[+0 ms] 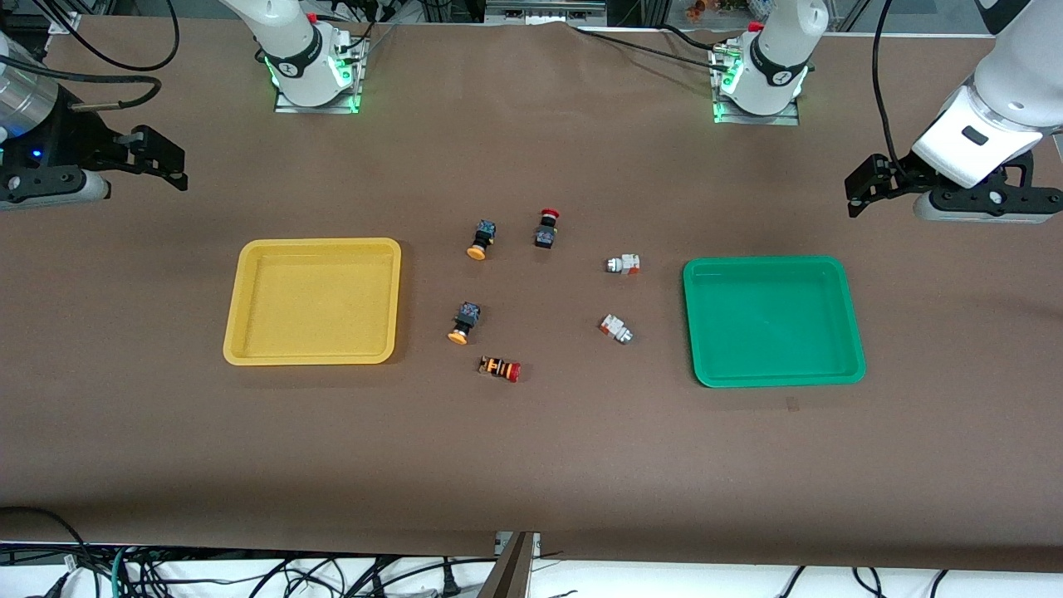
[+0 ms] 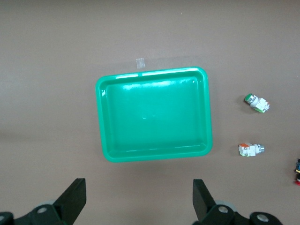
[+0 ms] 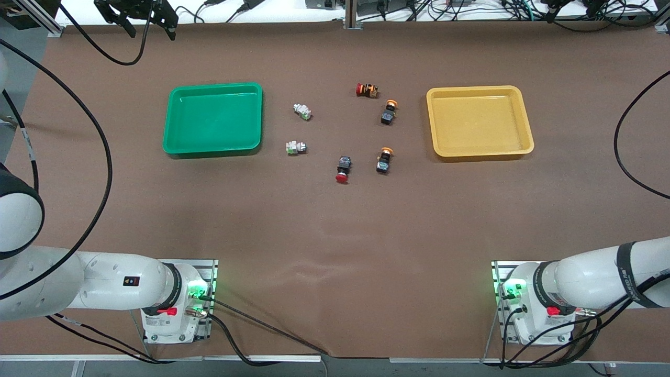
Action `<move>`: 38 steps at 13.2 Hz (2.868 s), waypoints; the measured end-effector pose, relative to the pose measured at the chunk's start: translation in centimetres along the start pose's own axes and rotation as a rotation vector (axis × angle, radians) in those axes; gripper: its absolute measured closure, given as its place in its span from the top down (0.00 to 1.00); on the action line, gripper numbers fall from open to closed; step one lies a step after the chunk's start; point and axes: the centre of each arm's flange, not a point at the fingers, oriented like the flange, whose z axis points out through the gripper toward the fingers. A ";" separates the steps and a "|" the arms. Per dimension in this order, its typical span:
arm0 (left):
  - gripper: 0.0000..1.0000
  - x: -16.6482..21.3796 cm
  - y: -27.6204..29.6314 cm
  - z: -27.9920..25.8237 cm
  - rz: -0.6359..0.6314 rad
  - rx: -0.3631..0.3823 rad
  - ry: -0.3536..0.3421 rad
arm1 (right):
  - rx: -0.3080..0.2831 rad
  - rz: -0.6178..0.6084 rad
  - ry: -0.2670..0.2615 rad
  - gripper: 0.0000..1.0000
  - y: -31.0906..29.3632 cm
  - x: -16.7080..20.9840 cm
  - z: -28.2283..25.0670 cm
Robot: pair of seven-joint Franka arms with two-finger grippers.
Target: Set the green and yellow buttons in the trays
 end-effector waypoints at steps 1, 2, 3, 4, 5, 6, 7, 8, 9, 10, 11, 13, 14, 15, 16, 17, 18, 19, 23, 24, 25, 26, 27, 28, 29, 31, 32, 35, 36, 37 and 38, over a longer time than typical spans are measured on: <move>1.00 0.0 0.0 -0.2 -0.002 -0.005 -0.003 | 0.000 0.004 -0.003 1.00 0.0 0.1 0.1; 1.00 -0.1 0.0 -0.3 -0.006 -0.017 -0.004 | 0.000 0.005 -0.004 1.00 0.0 0.1 0.2; 1.00 -0.1 0.0 -0.3 -0.009 -0.025 -0.006 | 0.000 0.005 -0.005 1.00 0.0 0.1 0.2; 1.00 0.0 0.0 -0.2 -0.009 -0.028 -0.008 | 0.000 0.005 -0.005 1.00 0.0 0.2 0.3; 1.00 0.0 0.1 0.0 -0.009 -0.031 -0.014 | 0.000 0.005 -0.005 1.00 0.0 0.2 0.3; 1.00 0.2 0.3 0.5 -0.006 -0.037 -0.028 | 0.000 0.006 -0.008 1.00 0.0 0.2 0.4; 1.00 0.5 0.9 1.6 0.001 -0.044 -0.051 | 0.000 0.005 -0.017 1.00 0.0 0.4 0.9; 1.00 1.0 1.9 3.2 0.018 -0.048 -0.081 | 0.001 0.002 -0.036 1.00 -0.2 0.9 2.0; 1.00 1.6 3.8 5.2 0.050 -0.050 -0.118 | 0.001 -0.003 -0.059 1.00 -0.4 1.8 3.7; 1.00 2.4 6.3 7.5 0.090 -0.054 -0.151 | 0.001 -0.009 -0.083 1.00 -0.8 2.8 5.7; 1.00 3.3 8.9 9.5 0.125 -0.066 -0.175 | 0.003 -0.012 -0.103 1.00 -1.1 3.8 7.6; 1.00 5.8 13.3 13.0 0.127 -0.133 -0.221 | 0.024 0.006 -0.136 1.00 -2.9 5.6 11.3; 1.00 7.1 14.9 15.1 0.069 -0.167 -0.246 | 0.051 0.072 -0.142 1.00 -4.1 6.5 13.3; 1.00 8.3 16.0 17.2 -0.012 -0.182 -0.247 | 0.079 0.151 -0.143 1.00 -5.5 7.3 15.6; 1.00 9.2 17.2 19.3 -0.088 -0.186 -0.240 | 0.095 0.216 -0.146 1.00 -7.2 7.9 18.0; 1.00 9.7 19.0 21.3 -0.167 -0.186 -0.234 | 0.104 0.277 -0.154 1.00 -9.5 8.4 20.6; 1.00 9.8 21.1 23.1 -0.252 -0.182 -0.233 | 0.109 0.328 -0.168 1.00 -12.2 8.7 23.1; 1.00 9.7 23.2 24.8 -0.343 -0.177 -0.233 | 0.110 0.368 -0.186 1.00 -15.0 8.7 25.5; 1.00 9.9 27.3 31.5 -0.598 -0.192 -0.209 | 0.100 0.450 -0.234 1.00 -25.3 5.9 35.3; 1.00 10.0 27.3 33.4 -0.632 -0.196 -0.206 | 0.109 0.469 -0.231 1.00 -26.8 4.8 37.3; 1.00 10.1 27.4 35.4 -0.652 -0.196 -0.208 | 0.118 0.490 -0.231 1.00 -28.1 3.8 39.0; 1.00 9.9 27.4 37.1 -0.668 -0.193 -0.214 | 0.125 0.513 -0.234 1.00 -29.1 2.9 40.3; 1.00 9.7 27.5 38.6 -0.674 -0.189 -0.222 | 0.130 0.528 -0.238 1.00 -30.1 2.3 41.1; 0.94 9.5 27.8 39.8 -0.675 -0.186 -0.228 | 0.129 0.533 -0.245 1.00 -31.0 1.8 41.8; 0.93 9.2 28.1 40.6 -0.674 -0.183 -0.232 | 0.125 0.528 -0.253 1.00 -31.7 1.3 42.2; 0.73 8.8 28.7 40.8 -0.669 -0.181 -0.236 | 0.125 0.509 -0.261 1.00 -33.0 0.1 43.1; 0.60 8.8 29.0 40.6 -0.666 -0.183 -0.235 | 0.128 0.503 -0.259 1.00 -33.4 -0.4 43.4; 0.34 8.9 28.9 39.9 -0.661 -0.176 -0.242 | 0.125 0.489 -0.266 1.00 -34.0 -1.7 44.3; 0.34 9.1 28.8 39.0 -0.656 -0.169 -0.249 | 0.122 0.485 -0.270 0.91 -34.2 -2.0 44.5; 0.34 9.3 28.5 37.6 -0.639 -0.165 -0.251 | 0.119 0.481 -0.273 0.77 -34.3 -2.2 44.7; 0.34 9.6 27.9 35.8 -0.607 -0.161 -0.249 | 0.118 0.478 -0.275 0.64 -34.5 -2.4 44.8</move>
